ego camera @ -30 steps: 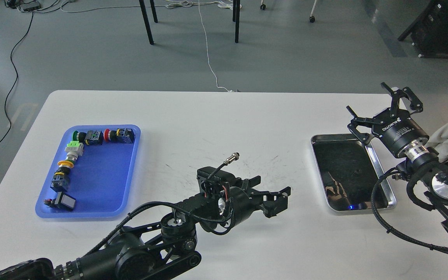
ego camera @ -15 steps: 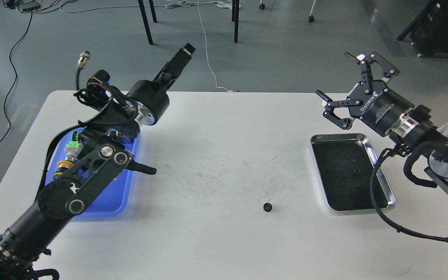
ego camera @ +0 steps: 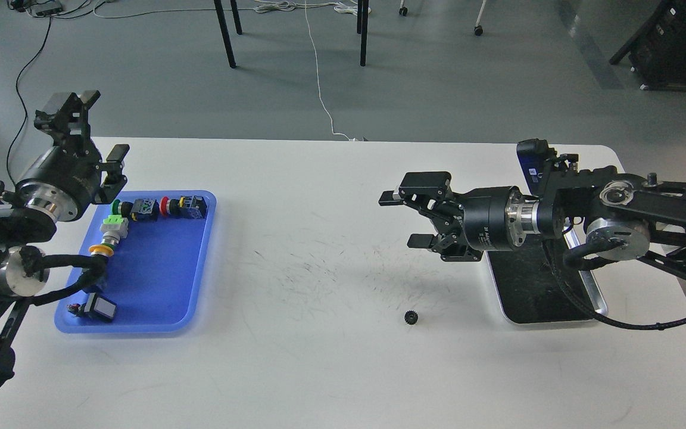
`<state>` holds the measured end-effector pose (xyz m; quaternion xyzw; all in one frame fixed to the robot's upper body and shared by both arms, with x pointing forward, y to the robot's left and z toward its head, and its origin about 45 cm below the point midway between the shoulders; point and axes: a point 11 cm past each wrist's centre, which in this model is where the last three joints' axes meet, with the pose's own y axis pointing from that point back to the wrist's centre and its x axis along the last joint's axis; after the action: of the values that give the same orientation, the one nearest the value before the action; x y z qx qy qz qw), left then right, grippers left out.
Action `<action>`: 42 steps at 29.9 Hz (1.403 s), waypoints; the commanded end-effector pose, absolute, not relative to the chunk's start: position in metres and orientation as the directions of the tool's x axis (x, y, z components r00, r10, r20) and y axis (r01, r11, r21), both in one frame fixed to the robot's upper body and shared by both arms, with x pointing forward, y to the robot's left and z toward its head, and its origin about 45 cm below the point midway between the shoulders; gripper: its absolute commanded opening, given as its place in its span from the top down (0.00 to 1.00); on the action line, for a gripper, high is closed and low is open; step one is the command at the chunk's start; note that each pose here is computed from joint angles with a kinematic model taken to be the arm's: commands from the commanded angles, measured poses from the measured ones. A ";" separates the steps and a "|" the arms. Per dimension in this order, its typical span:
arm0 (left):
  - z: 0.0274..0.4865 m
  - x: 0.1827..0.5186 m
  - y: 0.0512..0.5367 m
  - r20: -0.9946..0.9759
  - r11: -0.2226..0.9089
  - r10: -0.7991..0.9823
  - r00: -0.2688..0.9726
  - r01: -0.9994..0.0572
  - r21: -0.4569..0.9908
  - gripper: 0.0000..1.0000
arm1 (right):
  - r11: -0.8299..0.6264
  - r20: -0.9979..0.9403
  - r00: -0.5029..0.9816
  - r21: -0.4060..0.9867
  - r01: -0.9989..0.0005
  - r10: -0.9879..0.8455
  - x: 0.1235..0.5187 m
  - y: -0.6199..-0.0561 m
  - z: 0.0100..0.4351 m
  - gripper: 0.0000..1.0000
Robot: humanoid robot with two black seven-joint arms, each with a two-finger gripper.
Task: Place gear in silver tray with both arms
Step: 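Reach the right gripper down to the gear on the table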
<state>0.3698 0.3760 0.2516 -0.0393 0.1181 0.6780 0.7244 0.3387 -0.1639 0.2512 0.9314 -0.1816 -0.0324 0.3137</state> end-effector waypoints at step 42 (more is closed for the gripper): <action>0.244 0.396 0.382 -0.371 0.028 0.928 -0.011 -0.995 0.099 0.02 | -0.158 0.168 0.887 0.981 -0.109 0.430 0.300 -0.111 0.150 0.18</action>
<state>0.3968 0.3818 0.2447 -0.0980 0.1702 0.6899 0.6967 0.3007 -0.1111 0.1548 0.7364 0.1064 0.2076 0.6351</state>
